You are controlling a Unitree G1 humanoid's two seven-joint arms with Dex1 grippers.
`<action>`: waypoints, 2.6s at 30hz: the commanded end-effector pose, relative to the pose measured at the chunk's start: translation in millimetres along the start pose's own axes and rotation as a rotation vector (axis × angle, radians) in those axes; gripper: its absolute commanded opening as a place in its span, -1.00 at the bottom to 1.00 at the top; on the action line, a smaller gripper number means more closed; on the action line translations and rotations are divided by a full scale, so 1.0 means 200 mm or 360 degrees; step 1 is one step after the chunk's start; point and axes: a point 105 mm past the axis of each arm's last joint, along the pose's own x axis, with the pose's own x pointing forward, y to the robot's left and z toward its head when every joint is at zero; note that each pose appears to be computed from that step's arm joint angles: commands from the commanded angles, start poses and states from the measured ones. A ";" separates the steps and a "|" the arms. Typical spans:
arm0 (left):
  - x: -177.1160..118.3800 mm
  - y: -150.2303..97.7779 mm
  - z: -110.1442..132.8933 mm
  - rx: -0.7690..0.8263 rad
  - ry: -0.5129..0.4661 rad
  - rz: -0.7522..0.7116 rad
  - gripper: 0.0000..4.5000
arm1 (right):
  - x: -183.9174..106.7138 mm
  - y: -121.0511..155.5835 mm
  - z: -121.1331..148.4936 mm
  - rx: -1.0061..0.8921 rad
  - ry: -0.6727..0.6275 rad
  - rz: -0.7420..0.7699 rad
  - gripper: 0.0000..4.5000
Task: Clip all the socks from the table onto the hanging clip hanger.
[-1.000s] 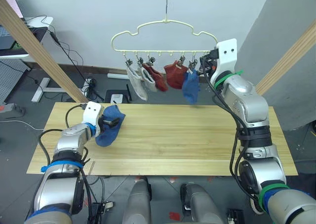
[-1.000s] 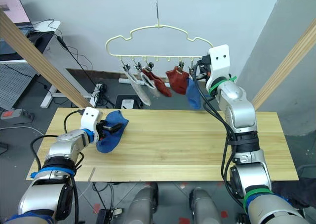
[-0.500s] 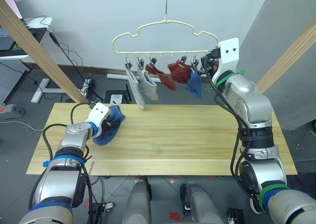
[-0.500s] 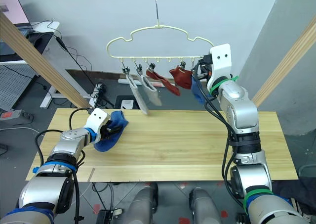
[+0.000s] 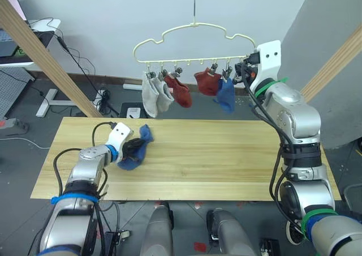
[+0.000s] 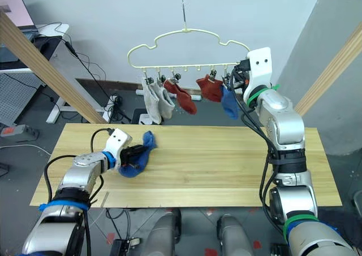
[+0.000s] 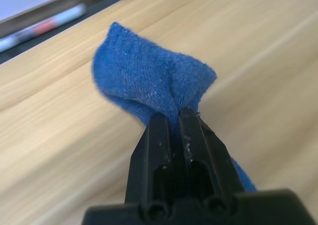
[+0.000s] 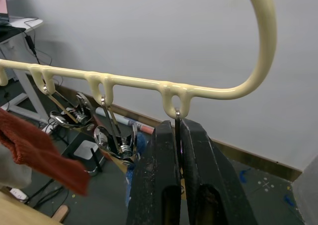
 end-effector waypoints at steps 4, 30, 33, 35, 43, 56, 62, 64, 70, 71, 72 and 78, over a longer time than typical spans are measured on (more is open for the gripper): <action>-0.06 -0.42 0.41 0.0035 -0.0454 -0.0463 -0.99 | -0.07 -0.04 0.06 0.0122 0.0120 0.0139 -1.00; 0.29 -0.92 0.84 0.0136 -0.0895 -0.0713 -0.99 | -0.17 0.08 0.18 0.0825 0.0343 0.0316 -1.00; 0.30 -0.91 0.86 0.0138 -0.0917 -0.0694 -0.99 | -0.17 0.09 0.18 0.0830 0.0341 0.0316 -1.00; 0.30 -0.90 0.89 0.0143 -0.0946 -0.0670 -0.99 | -0.17 0.09 0.18 0.0827 0.0341 0.0319 -1.00; 0.30 -0.89 0.94 0.0156 -0.0999 -0.0646 -0.99 | -0.17 0.12 0.18 0.0841 0.0349 0.0355 -1.00; 0.31 -0.93 0.92 0.0221 -0.0941 -0.0710 -0.22 | -0.23 0.01 0.20 0.0650 0.0211 0.0277 0.98; 0.34 -0.90 0.83 0.0307 -0.0824 -0.0681 0.63 | -0.33 -0.04 0.11 0.0367 0.0161 0.0248 1.00; 0.33 -0.88 0.80 0.0322 -0.0793 -0.0657 0.91 | -0.36 -0.05 0.06 0.0288 0.0171 0.0236 1.00; 0.21 -0.62 0.57 0.0254 -0.0596 -0.0453 0.99 | -0.46 -0.06 -0.24 0.0019 0.0316 0.0217 1.00; 0.17 -0.56 0.51 0.0240 -0.0547 -0.0393 0.99 | -0.49 -0.06 -0.29 -0.0017 0.0346 0.0224 1.00; 0.13 -0.51 0.46 0.0224 -0.0501 -0.0339 0.99 | -0.51 -0.06 -0.33 -0.0035 0.0366 0.0228 1.00; -0.17 -0.24 0.15 0.0035 -0.0275 0.0117 0.99 | -0.61 -0.08 -0.62 -0.0013 0.0483 0.0155 1.00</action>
